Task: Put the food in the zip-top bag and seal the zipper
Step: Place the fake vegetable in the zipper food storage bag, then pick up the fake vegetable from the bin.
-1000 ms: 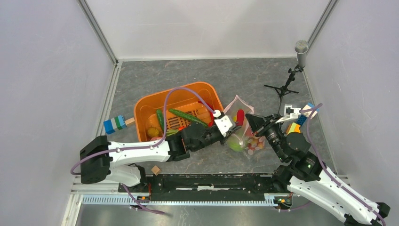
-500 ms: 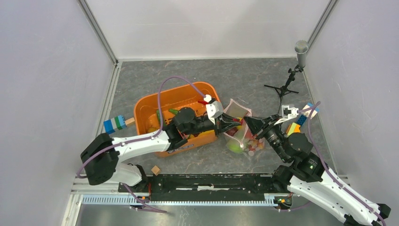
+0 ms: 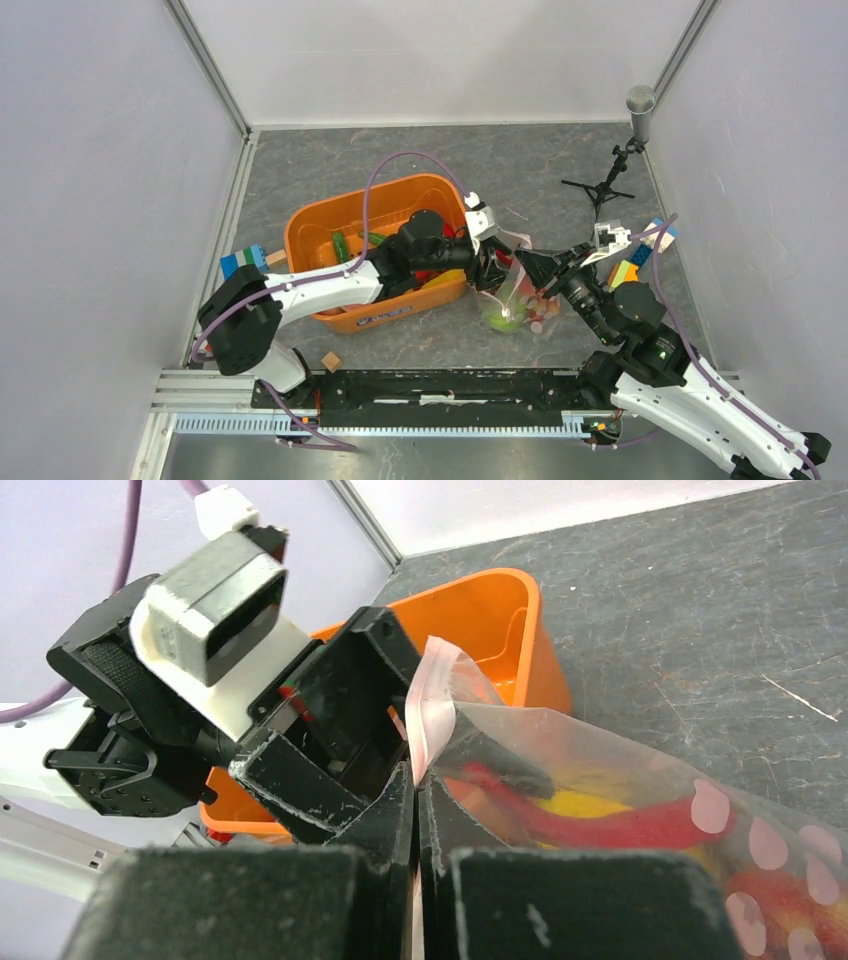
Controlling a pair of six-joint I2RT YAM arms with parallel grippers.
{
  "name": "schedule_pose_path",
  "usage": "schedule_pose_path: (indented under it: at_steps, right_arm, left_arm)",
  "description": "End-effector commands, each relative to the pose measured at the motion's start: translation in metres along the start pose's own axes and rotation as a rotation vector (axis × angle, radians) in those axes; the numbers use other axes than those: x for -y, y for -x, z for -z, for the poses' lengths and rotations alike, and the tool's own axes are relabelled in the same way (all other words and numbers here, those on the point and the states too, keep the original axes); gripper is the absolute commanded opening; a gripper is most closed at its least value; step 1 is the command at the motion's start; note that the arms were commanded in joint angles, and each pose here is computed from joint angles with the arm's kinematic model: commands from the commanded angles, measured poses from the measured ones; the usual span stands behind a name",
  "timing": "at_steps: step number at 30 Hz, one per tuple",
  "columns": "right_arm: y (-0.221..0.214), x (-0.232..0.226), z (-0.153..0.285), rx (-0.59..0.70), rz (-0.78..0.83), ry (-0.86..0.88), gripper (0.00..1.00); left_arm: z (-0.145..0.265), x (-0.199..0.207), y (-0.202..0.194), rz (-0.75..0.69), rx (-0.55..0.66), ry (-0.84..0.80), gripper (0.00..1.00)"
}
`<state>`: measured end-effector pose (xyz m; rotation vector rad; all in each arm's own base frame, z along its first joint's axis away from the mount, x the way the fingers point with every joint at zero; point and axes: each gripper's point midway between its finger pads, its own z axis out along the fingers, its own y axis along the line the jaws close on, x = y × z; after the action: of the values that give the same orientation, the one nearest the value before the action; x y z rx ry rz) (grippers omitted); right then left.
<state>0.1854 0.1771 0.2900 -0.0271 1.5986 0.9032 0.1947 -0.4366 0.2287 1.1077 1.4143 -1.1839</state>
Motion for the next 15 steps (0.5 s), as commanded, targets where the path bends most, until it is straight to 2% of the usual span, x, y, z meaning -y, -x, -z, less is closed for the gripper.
schedule_pose_path:
  at_steps: [1,6,9,11,13,15]
  right_arm:
    - [0.042,-0.017,0.005,0.124,-0.027,0.037,0.0]
    - [0.039,0.011,0.006,0.144,-0.042,-0.095,0.01]
    - [0.036,0.019,0.007,0.147,-0.035,-0.131,0.01]
    - [0.035,0.019,0.007,0.146,-0.026,-0.126,0.01]
    - [0.033,0.018,0.005,0.138,-0.012,-0.12,0.01]
    - [0.031,0.018,0.004,0.127,-0.001,-0.118,0.01]
  left_arm:
    - [0.01,-0.008,0.018,-0.007,-0.028,0.081,0.72]
    - [0.041,0.01,0.064,-0.028,0.076,0.096,1.0]
    - [0.063,0.017,0.084,-0.049,0.105,0.123,1.0]
    - [0.08,0.01,0.088,-0.043,0.105,0.21,1.0]
    - [0.099,-0.009,0.083,-0.011,0.107,0.363,1.0]
    - [0.126,-0.038,0.069,0.063,0.105,0.582,1.0]
